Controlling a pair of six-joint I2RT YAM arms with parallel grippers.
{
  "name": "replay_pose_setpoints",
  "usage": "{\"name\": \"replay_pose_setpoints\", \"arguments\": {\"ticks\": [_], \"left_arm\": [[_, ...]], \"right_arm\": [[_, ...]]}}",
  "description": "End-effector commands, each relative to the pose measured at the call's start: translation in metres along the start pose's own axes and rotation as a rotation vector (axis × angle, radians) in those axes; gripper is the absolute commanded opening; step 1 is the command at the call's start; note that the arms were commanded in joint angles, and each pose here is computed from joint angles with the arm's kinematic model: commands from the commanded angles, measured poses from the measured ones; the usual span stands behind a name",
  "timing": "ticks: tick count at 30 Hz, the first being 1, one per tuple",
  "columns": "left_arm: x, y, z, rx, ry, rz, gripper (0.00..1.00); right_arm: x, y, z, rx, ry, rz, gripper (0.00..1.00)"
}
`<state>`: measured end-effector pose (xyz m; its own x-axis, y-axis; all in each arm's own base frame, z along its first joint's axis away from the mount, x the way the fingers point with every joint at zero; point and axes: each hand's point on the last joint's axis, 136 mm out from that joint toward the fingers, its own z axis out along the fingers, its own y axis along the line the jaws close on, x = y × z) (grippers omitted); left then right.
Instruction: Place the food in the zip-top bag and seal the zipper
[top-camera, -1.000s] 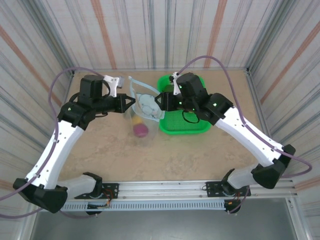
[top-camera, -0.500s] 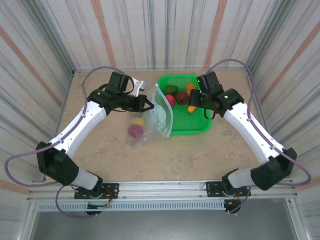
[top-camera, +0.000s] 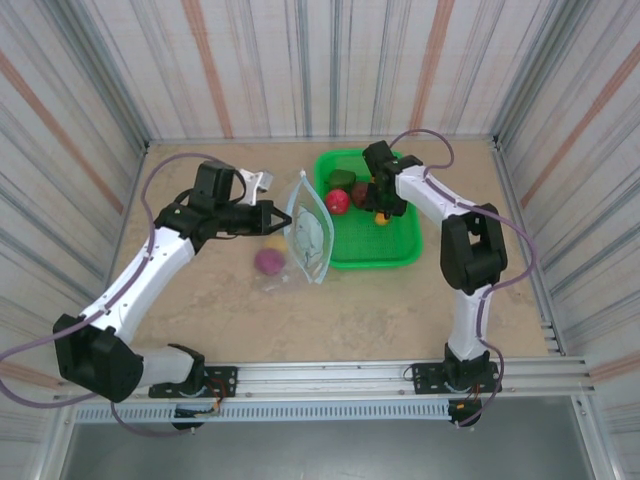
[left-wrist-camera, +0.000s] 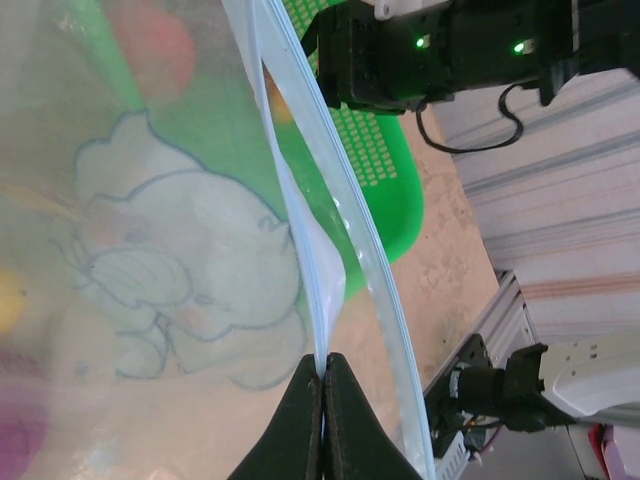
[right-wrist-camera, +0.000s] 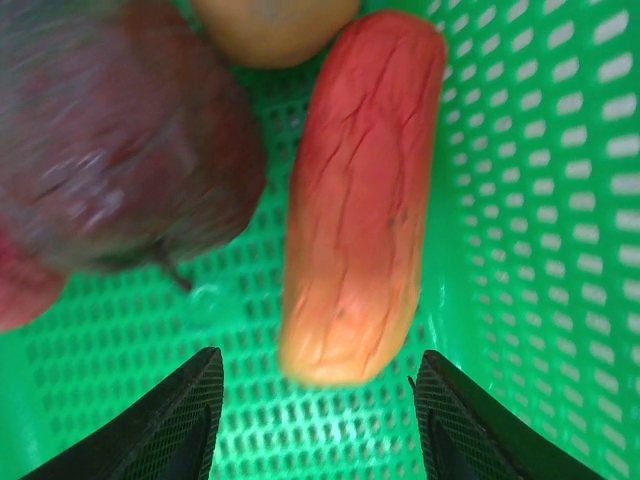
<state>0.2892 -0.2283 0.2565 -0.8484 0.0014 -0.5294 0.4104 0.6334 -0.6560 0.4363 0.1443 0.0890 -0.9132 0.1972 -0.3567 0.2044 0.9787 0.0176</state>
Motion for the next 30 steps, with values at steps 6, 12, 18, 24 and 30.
{"name": "replay_pose_setpoints", "arguments": {"ticks": [6,12,18,24,30], "left_arm": [[-0.004,-0.002,0.0,0.037,-0.033,-0.014,0.0],[-0.005,0.001,0.0,0.047,-0.036,-0.033,0.0],[-0.006,0.003,0.001,0.048,-0.036,-0.031,0.0],[-0.007,0.006,0.002,0.045,-0.034,-0.039,0.0],[-0.007,0.006,0.004,0.052,-0.027,-0.043,0.0]], "right_arm": [[-0.027,-0.009,0.023,0.011,-0.007,0.06,0.55],[-0.022,-0.002,0.047,0.006,0.039,0.049,0.57],[-0.011,-0.001,0.064,-0.004,0.082,0.061,0.54],[-0.011,-0.005,0.057,-0.006,0.071,0.056,0.39],[-0.012,-0.01,0.017,-0.048,0.006,0.068,0.37]]}}
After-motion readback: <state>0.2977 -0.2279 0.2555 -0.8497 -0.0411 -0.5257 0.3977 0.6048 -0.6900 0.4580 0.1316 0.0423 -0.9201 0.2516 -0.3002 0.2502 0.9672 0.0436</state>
